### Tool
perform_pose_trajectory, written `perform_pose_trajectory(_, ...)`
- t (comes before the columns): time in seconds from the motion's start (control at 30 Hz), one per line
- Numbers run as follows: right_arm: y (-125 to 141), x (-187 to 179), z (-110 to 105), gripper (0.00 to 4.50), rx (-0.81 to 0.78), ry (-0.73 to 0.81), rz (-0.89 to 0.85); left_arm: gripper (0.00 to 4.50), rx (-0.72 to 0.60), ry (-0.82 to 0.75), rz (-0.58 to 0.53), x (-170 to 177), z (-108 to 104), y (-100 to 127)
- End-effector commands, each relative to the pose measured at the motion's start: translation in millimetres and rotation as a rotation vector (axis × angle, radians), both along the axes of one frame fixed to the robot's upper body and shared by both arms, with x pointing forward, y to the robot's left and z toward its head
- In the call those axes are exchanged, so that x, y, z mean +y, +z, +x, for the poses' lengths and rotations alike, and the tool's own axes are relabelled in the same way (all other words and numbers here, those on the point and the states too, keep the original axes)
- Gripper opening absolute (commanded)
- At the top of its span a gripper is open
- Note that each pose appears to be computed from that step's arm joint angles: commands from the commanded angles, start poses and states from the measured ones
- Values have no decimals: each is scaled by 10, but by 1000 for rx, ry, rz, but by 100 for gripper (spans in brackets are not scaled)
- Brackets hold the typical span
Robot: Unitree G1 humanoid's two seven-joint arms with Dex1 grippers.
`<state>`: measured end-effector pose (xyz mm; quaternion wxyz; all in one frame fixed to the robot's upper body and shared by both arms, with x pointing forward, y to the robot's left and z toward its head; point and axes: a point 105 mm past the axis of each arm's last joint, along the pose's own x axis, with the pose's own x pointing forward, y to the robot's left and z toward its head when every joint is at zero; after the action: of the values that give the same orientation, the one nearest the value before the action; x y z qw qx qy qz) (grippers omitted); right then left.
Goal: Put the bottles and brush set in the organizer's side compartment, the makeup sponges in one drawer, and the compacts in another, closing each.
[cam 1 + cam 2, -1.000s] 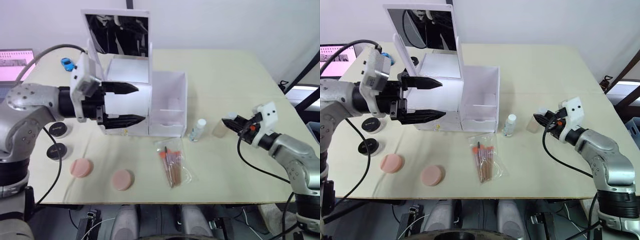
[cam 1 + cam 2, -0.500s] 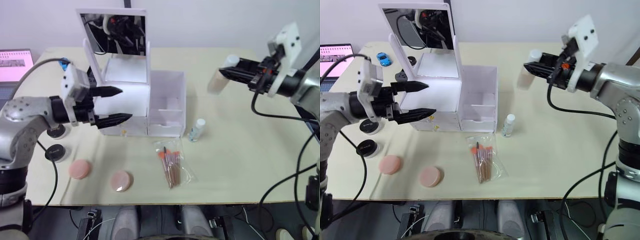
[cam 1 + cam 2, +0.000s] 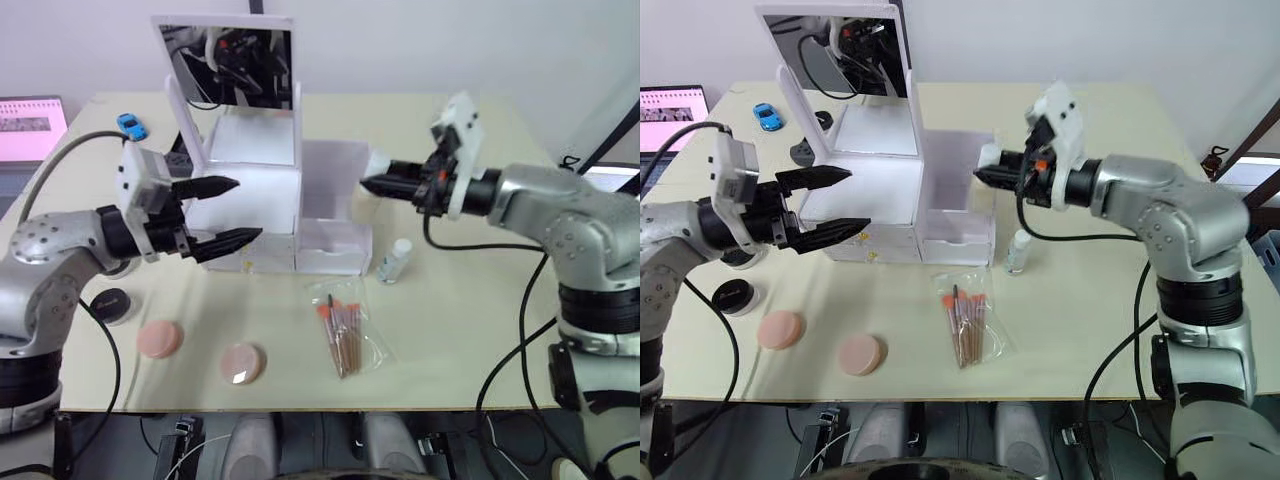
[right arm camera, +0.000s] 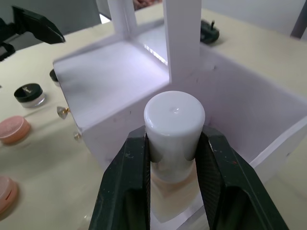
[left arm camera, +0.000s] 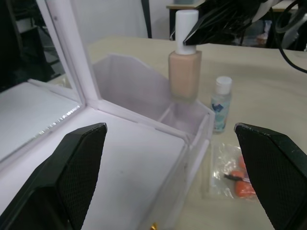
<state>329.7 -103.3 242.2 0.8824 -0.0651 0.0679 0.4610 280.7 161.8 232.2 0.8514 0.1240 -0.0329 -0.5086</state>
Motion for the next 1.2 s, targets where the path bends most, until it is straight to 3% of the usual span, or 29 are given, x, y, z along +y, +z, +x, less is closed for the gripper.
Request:
perform_pose_trajectory(0.03,100,30,-43,78,-66,8,14,450,-65,-9,-9,-3,-50,155)
perform_pose_trajectory(0.43,-416,106,36,78,-16,-50,-86,450,-101,-20,12,-28,-11,177)
perform_pose_trajectory(0.67,-397,169,39,78,-34,-50,-68,450,-97,-25,29,-37,6,161)
perform_pose_trajectory(0.9,-184,114,12,431,-75,-51,-40,450,-107,-32,37,-63,29,204)
perform_pose_trajectory(1.1,121,25,-144,446,-136,12,83,450,-118,-25,44,-82,139,259)
perform_pose_trajectory(1.2,203,-265,-208,446,-155,-8,80,450,-113,25,56,44,235,277)
